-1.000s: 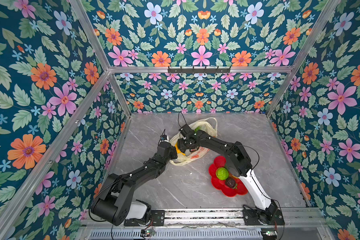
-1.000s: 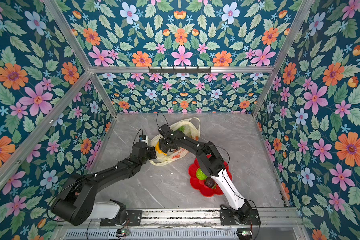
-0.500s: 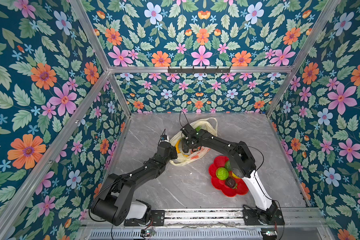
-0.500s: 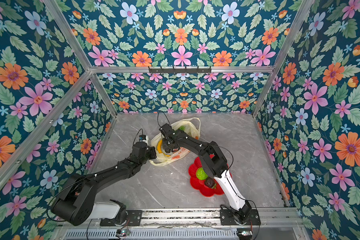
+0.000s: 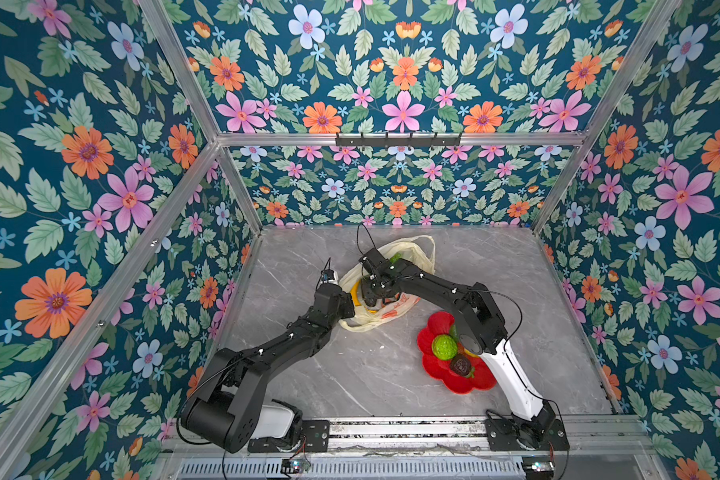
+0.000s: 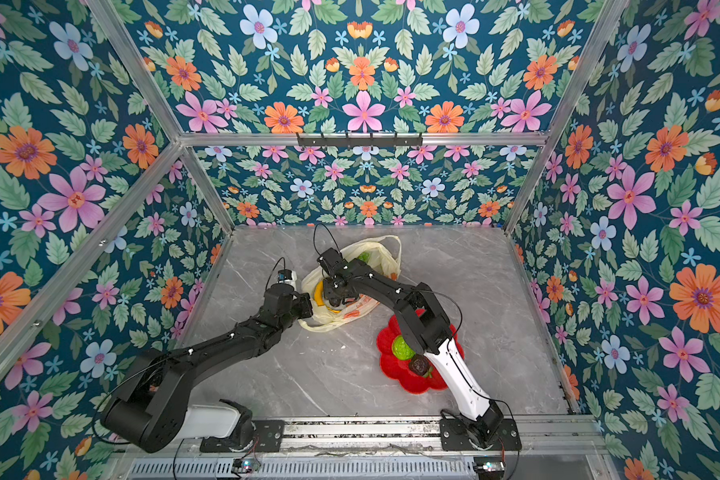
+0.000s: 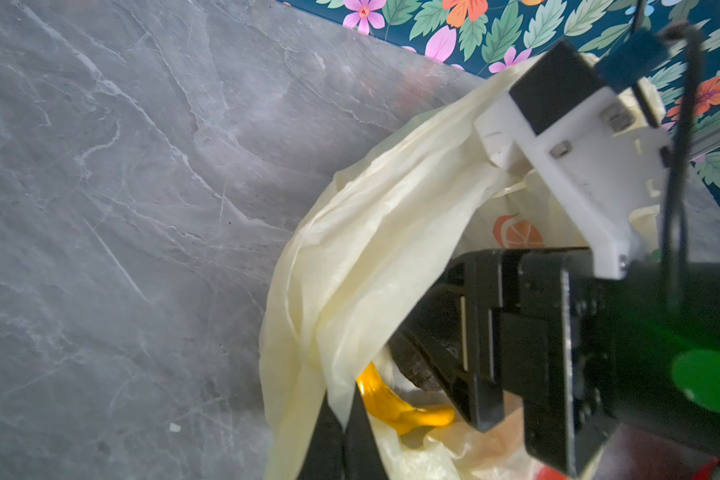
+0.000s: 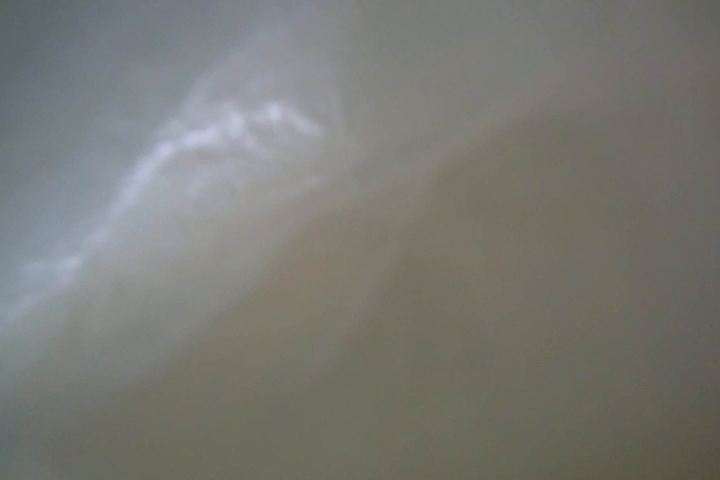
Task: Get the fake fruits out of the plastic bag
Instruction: 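Close the right gripper on the dark avocado inside the bag, then lift the avocado out of the bag and carry it over the plate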
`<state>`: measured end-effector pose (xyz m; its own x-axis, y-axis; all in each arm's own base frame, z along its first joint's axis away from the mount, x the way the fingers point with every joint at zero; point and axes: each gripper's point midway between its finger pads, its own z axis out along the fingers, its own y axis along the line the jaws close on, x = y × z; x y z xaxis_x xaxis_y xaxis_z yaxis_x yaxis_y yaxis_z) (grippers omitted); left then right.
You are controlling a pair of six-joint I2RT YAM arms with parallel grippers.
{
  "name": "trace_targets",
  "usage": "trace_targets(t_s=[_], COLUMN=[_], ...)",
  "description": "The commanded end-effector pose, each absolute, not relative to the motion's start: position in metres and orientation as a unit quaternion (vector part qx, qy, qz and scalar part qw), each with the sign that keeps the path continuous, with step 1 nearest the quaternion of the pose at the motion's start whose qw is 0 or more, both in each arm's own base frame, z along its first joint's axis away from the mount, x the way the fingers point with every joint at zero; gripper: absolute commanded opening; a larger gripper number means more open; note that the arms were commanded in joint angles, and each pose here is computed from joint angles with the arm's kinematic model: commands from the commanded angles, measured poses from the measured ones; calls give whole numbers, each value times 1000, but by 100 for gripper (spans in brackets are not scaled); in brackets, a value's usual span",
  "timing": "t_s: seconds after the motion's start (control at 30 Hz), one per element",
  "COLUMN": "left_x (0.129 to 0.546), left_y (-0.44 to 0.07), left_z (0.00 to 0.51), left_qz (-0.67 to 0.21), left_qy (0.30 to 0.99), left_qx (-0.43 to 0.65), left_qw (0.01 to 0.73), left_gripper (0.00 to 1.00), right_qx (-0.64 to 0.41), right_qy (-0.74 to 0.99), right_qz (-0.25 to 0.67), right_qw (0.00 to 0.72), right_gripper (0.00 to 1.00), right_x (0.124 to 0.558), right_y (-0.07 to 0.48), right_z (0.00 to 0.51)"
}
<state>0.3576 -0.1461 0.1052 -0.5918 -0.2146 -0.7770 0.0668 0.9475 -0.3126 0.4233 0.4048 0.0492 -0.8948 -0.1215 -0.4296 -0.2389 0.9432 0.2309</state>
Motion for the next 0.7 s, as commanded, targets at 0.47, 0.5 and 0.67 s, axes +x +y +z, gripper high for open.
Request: trace_targets(t_s=[0.47, 0.5, 0.67], left_x=[360, 360, 359], left_y=[-156, -157, -158], left_z=[106, 106, 107], left_qz=[-161, -158, -147], left_qy=[880, 881, 881], left_qx=[-19, -16, -12], left_qw=[447, 446, 450], left_gripper=[2, 2, 2], right_qx=[-113, -116, -135], right_qy=[952, 951, 948], right_qz=[161, 164, 164], right_qw=[234, 236, 238], right_gripper=[46, 46, 46], right_x=[399, 394, 366], right_y=[384, 380, 355], right_z=[110, 117, 144])
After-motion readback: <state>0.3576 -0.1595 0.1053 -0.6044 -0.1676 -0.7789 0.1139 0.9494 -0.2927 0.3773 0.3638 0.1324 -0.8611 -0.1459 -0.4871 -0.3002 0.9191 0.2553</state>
